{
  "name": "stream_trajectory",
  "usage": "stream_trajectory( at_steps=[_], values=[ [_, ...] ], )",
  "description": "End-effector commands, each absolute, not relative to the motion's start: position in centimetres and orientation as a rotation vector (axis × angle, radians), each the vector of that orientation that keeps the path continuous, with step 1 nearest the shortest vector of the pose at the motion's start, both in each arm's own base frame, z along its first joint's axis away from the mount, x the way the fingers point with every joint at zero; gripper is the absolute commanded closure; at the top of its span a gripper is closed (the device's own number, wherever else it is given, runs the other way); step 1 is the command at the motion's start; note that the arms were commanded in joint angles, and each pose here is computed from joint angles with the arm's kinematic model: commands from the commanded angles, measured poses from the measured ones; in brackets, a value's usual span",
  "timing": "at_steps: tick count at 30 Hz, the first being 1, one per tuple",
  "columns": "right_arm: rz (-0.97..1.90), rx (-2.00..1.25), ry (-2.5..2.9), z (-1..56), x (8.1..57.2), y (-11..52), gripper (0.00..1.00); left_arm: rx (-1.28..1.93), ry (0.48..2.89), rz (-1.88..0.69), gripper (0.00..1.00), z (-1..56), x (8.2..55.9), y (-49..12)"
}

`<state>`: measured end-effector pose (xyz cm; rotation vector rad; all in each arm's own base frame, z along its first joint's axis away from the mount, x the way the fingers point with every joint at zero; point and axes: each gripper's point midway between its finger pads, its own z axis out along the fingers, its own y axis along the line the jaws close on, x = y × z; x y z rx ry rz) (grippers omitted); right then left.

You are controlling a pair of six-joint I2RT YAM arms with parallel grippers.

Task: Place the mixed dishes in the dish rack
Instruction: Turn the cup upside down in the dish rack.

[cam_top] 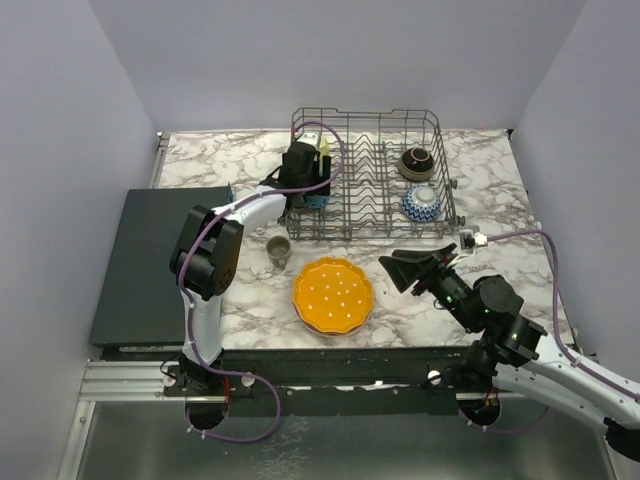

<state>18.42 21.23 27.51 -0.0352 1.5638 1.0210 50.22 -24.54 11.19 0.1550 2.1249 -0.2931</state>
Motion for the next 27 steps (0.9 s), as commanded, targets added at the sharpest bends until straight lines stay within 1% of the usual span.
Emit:
stream_trajectory(
  at_steps=[1,5,7,13,17,23,27],
  values=[
    [0.999,-0.030,1.545,27.7,18.8,21.2,0.39,0.155,2.020,-0.265,0.83,13.6,52.6,-25.0],
    [0.991,-0.030,1.551,27.5,18.9,21.2,0.39,0.160,2.021,-0.250,0.79,13.2,53.0,-25.0],
    [0.988,-0.031,1.553,27.4,19.0,21.2,0.38,0.159,2.021,-0.243,0.75,13.1,53.0,-24.9],
    [0.985,-0.033,1.563,27.1,19.1,21.5,0.38,0.162,2.025,-0.230,0.49,12.6,52.9,-24.8],
    [0.995,-0.033,1.566,27.0,19.1,21.7,0.37,0.163,2.018,-0.224,0.38,12.9,52.5,-24.7],
    [1.003,-0.037,1.569,27.2,19.2,22.1,0.37,0.166,2.003,-0.225,0.32,13.9,52.2,-24.8],
    [1.012,-0.036,1.578,27.2,19.2,22.3,0.36,0.175,1.993,-0.228,0.26,14.5,52.0,-24.9]
  ],
)
